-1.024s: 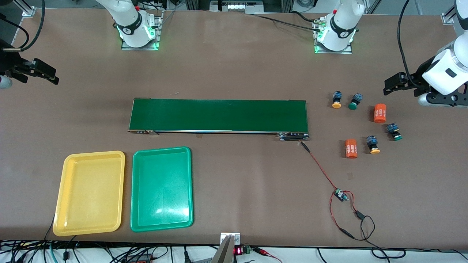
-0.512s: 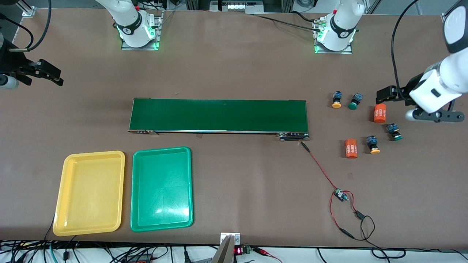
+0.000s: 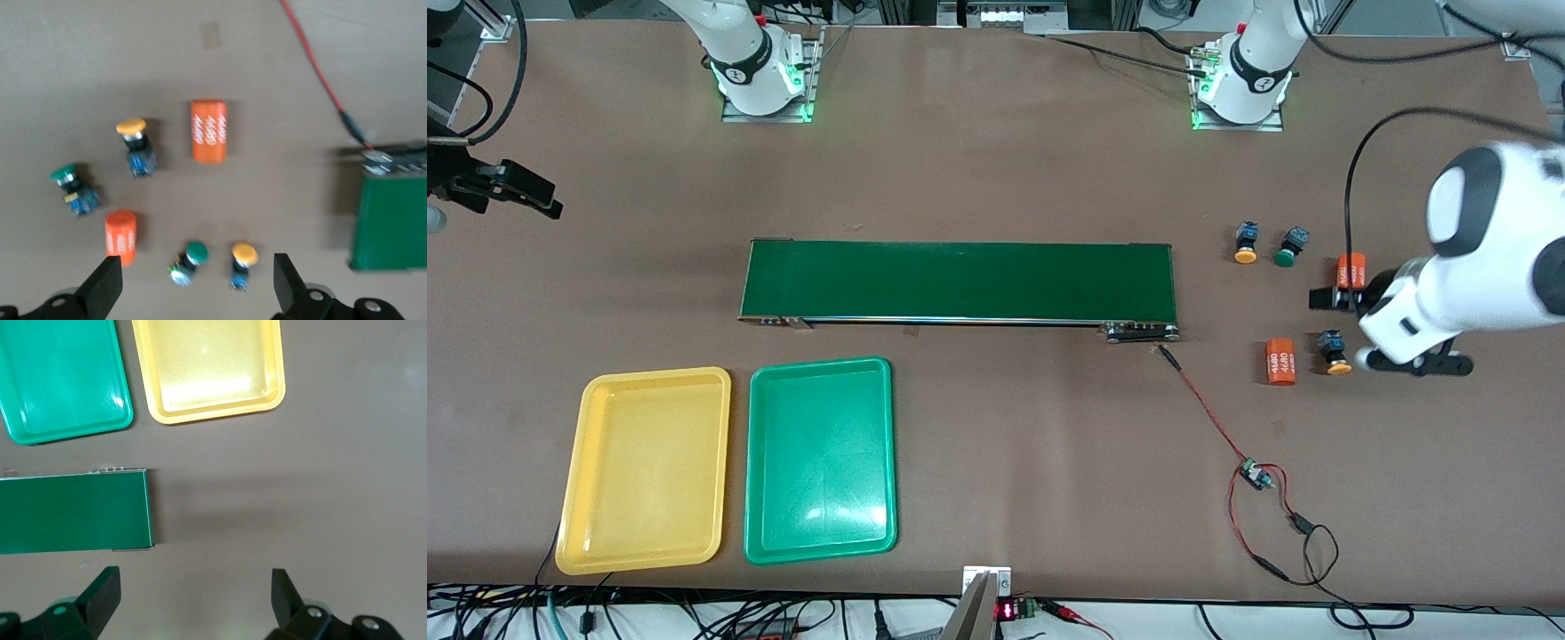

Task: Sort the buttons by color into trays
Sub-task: 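Reach the left gripper down toward an orange cylinder, then grasp the orange cylinder with the left gripper and lift it, then lower the orange cylinder onto the conveyor belt and open the left gripper, then move the left gripper back over a yellow-capped button, then lower the left gripper onto the yellow-capped button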

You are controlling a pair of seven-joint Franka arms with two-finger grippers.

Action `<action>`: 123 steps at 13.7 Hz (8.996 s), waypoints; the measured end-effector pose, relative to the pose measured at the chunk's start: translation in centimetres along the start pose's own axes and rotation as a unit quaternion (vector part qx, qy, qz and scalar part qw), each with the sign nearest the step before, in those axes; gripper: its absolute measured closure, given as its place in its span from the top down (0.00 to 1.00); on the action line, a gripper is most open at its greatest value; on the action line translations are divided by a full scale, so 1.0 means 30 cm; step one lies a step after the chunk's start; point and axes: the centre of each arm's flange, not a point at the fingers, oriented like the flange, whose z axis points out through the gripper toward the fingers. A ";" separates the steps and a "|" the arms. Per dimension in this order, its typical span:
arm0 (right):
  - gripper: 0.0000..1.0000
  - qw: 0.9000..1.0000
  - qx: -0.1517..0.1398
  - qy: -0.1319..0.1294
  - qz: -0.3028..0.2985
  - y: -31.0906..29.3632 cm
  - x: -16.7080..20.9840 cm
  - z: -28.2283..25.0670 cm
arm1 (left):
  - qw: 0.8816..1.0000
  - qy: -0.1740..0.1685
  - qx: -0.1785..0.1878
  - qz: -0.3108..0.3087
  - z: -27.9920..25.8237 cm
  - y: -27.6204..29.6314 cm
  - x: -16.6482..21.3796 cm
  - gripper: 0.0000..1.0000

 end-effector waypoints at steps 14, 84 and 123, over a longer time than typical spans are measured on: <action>1.00 1.000 0.000 0.015 0.000 0.001 0.004 -0.048 | 0.996 0.085 -0.008 0.020 0.699 0.061 0.161 0.74; 1.00 1.000 0.000 0.006 0.004 0.012 0.008 -0.031 | 0.986 0.020 0.053 0.157 0.284 -0.339 0.244 1.00; 1.00 1.000 0.000 0.004 0.009 0.032 0.008 -0.026 | 0.997 0.026 0.041 0.055 0.326 -0.327 0.273 1.00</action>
